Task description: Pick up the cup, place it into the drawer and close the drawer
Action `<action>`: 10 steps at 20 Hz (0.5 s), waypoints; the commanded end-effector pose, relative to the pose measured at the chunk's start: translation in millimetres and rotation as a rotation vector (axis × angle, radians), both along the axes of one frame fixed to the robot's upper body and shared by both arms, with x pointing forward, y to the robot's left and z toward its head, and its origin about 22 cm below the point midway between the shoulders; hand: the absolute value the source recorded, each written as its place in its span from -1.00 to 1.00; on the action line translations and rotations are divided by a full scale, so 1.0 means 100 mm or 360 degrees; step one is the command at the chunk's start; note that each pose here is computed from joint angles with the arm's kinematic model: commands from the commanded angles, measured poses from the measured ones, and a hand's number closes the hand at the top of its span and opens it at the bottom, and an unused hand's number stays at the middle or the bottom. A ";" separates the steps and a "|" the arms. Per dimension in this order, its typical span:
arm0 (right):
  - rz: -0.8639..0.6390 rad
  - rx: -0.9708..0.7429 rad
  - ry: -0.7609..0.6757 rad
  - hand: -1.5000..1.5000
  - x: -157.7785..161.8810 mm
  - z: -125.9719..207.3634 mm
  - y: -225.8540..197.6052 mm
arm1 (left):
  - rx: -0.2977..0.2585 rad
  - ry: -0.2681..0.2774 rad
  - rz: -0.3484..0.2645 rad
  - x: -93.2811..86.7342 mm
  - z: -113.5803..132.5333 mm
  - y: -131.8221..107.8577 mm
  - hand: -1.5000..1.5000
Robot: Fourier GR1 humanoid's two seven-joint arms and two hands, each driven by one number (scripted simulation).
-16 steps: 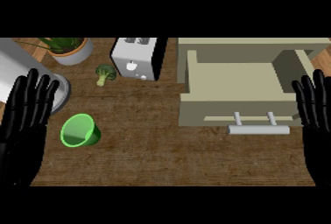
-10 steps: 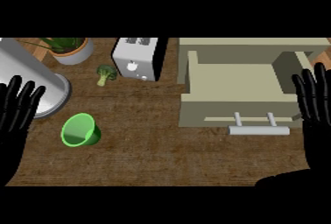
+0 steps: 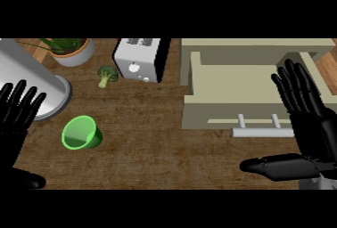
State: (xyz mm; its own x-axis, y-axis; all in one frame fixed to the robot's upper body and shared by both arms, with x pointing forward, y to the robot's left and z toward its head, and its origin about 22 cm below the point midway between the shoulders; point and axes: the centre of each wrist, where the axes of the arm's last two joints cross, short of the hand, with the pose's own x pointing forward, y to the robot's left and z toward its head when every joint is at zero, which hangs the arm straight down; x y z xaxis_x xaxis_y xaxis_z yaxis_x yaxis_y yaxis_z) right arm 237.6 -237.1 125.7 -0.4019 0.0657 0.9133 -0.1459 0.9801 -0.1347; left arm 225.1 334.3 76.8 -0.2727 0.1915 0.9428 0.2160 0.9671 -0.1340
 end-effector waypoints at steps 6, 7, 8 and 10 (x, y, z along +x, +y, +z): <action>0.0025 0.0013 -0.0042 -1.00 0.28 -0.06 -0.04 | 0.0080 0.0179 0.0087 0.34 -0.42 0.26 -1.00; 0.0043 -0.0024 -0.0014 -1.00 0.04 0.07 -0.18 | 0.0095 0.0193 0.0111 0.16 -0.56 0.41 -1.00; 0.0032 -0.0013 -0.0034 -1.00 0.12 -0.01 -0.12 | 0.0072 0.0215 0.0102 0.14 -0.66 0.45 -1.00; 0.0029 -0.0026 -0.0003 -1.00 0.31 0.11 -0.13 | 0.0096 0.0254 0.0123 0.25 -0.85 0.51 -1.00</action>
State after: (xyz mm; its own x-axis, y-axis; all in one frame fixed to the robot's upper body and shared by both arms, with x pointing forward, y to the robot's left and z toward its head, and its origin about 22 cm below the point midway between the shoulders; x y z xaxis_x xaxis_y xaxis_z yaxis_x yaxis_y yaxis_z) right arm 253.9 -245.1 129.0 -0.4082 0.0642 0.9106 -0.1622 0.9765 -0.1416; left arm 249.0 371.2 21.5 -0.1696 0.1298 0.9769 0.1424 0.9841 -0.1060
